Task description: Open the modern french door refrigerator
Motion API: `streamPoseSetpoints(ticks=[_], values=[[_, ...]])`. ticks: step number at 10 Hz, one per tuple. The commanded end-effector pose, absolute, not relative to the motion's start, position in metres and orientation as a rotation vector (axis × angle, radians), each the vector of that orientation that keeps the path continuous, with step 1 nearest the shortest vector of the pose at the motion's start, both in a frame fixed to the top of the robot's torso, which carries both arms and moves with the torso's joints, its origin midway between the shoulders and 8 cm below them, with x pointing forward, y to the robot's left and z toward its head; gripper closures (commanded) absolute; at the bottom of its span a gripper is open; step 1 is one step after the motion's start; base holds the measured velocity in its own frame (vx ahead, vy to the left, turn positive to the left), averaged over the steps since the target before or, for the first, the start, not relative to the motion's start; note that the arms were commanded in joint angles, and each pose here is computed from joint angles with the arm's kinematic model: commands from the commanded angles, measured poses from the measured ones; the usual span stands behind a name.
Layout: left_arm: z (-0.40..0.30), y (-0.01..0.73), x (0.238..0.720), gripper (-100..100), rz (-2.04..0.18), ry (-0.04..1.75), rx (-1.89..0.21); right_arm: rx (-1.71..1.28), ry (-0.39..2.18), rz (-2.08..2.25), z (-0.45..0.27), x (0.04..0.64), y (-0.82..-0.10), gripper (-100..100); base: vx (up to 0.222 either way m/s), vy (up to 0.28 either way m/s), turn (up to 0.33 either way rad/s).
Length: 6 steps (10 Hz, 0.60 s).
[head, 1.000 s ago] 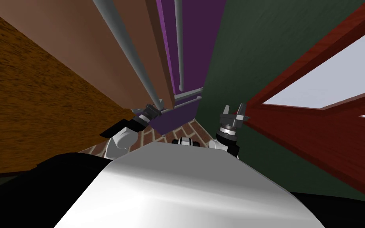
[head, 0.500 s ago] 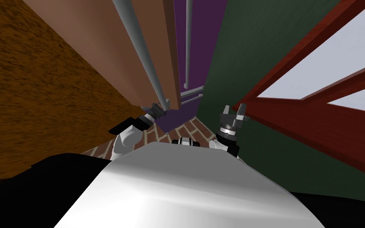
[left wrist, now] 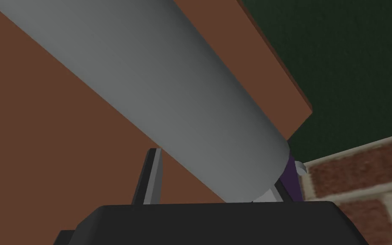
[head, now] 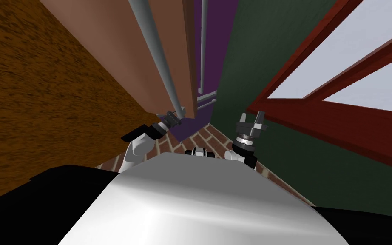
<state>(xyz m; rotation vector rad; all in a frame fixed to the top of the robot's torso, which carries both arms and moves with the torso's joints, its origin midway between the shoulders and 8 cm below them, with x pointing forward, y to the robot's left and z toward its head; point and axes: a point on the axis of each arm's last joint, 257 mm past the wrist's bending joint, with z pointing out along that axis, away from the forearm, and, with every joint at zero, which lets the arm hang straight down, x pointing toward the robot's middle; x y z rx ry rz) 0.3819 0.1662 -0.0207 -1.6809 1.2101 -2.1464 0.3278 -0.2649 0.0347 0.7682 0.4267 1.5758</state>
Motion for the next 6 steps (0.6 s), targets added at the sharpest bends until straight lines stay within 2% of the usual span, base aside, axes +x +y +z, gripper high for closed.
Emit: streamPoseSetpoints(ticks=[1, 4, 5, 6], values=[[-0.009, 0.153, 0.383, 100, -2.202, 1.246, -1.625, 0.768, 0.427, 1.576, 0.035, 0.328, -0.265, 0, -0.2, 0.197, -0.163], [-0.005, 0.137, 0.382, 100, -2.245, 1.309, -1.593, 0.768, 0.427, 1.576, 0.035, 0.328, -0.265, 0, -0.182, 0.23, -0.156], [-0.003, 0.143, 0.378, -100, -2.226, 1.331, -1.624, 0.768, 0.427, 1.576, 0.035, 0.328, -0.265, 0, -0.079, 0.084, 0.06], [-0.003, 0.143, 0.378, -100, -2.227, 1.331, -1.625, 0.769, 0.427, 1.576, 0.035, 0.328, -0.265, 0, 0.034, -0.059, 0.138]])
